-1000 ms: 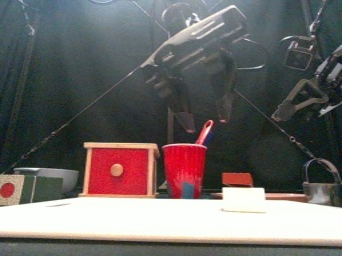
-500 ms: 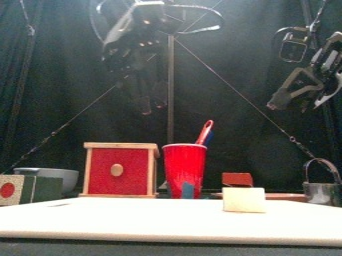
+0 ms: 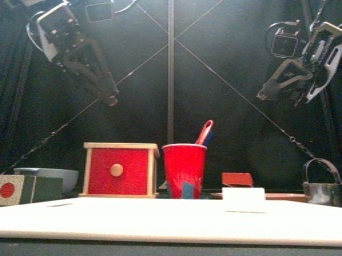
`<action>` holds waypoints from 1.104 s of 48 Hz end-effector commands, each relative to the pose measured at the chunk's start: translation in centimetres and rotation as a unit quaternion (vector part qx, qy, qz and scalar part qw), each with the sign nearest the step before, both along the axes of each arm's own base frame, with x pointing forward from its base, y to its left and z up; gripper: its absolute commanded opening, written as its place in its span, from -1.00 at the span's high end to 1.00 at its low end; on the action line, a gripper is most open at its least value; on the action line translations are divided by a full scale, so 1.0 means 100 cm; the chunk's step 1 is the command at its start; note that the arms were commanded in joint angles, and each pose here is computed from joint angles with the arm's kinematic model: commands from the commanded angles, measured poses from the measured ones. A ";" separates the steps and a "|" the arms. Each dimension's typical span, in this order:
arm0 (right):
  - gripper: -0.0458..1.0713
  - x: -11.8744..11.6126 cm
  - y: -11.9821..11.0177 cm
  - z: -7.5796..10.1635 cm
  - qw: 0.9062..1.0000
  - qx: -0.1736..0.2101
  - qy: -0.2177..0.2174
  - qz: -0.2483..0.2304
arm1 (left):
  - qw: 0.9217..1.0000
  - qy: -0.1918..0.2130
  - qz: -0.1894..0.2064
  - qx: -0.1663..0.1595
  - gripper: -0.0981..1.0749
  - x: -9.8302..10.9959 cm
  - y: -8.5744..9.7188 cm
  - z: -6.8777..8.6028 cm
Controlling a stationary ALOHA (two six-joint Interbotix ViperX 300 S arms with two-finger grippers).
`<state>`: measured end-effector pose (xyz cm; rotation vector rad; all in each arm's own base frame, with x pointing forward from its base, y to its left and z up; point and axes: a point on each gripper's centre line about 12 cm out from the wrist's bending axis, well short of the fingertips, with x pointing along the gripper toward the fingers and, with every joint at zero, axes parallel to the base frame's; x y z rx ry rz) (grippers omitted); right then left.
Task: Put salmon onto rice
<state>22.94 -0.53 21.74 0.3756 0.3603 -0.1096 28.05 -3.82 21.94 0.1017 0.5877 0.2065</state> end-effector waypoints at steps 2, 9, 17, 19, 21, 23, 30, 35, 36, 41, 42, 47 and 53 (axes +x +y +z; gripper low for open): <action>0.86 0.002 0.000 0.004 1.000 0.008 -0.009 -0.004 | 0.999 -0.039 -0.017 0.005 -0.63 -0.010 0.002 0.010; 0.86 0.002 -0.001 0.004 1.000 0.009 -0.010 -0.007 | 0.997 -0.075 -0.022 0.001 -0.62 -0.025 0.008 0.012; 0.86 0.000 -0.001 0.002 1.000 0.011 -0.007 -0.008 | 0.995 -0.098 -0.016 0.010 -0.62 -0.032 0.013 0.010; 0.86 0.000 -0.001 0.001 1.000 0.011 -0.006 -0.008 | 0.995 -0.102 -0.015 0.015 -0.62 -0.032 0.014 0.009; 0.86 0.000 -0.001 0.001 1.000 0.011 -0.005 -0.008 | 0.994 -0.106 -0.013 0.017 -0.62 -0.033 0.015 0.009; 0.86 0.000 -0.001 0.001 1.000 0.011 -0.005 -0.009 | 0.994 -0.110 -0.008 0.019 -0.62 -0.034 0.017 0.008; 0.86 0.000 -0.002 0.001 1.000 0.010 -0.006 -0.010 | 0.993 -0.115 -0.008 0.018 -0.62 -0.036 0.017 0.005; 0.86 0.000 -0.002 0.001 1.000 0.009 -0.006 -0.009 | 0.993 -0.113 -0.007 0.018 -0.62 -0.036 0.017 0.004; 0.86 0.000 -0.002 0.001 1.000 0.009 -0.006 -0.009 | 0.993 -0.113 -0.007 0.018 -0.63 -0.036 0.017 0.004; 0.86 0.000 -0.003 0.002 1.000 0.008 -0.007 -0.011 | 0.993 -0.113 -0.010 0.020 -0.62 -0.036 0.017 0.004; 0.86 0.000 -0.003 0.002 1.000 0.008 -0.007 -0.011 | 0.993 -0.112 -0.010 0.020 -0.62 -0.037 0.017 0.003; 0.86 0.000 -0.004 0.001 1.000 0.007 -0.006 -0.012 | 0.994 -0.111 -0.011 0.020 -0.62 -0.037 0.017 0.003; 0.86 0.000 -0.004 0.001 1.000 0.008 -0.005 -0.012 | 0.994 -0.110 -0.014 0.020 -0.62 -0.037 0.016 0.002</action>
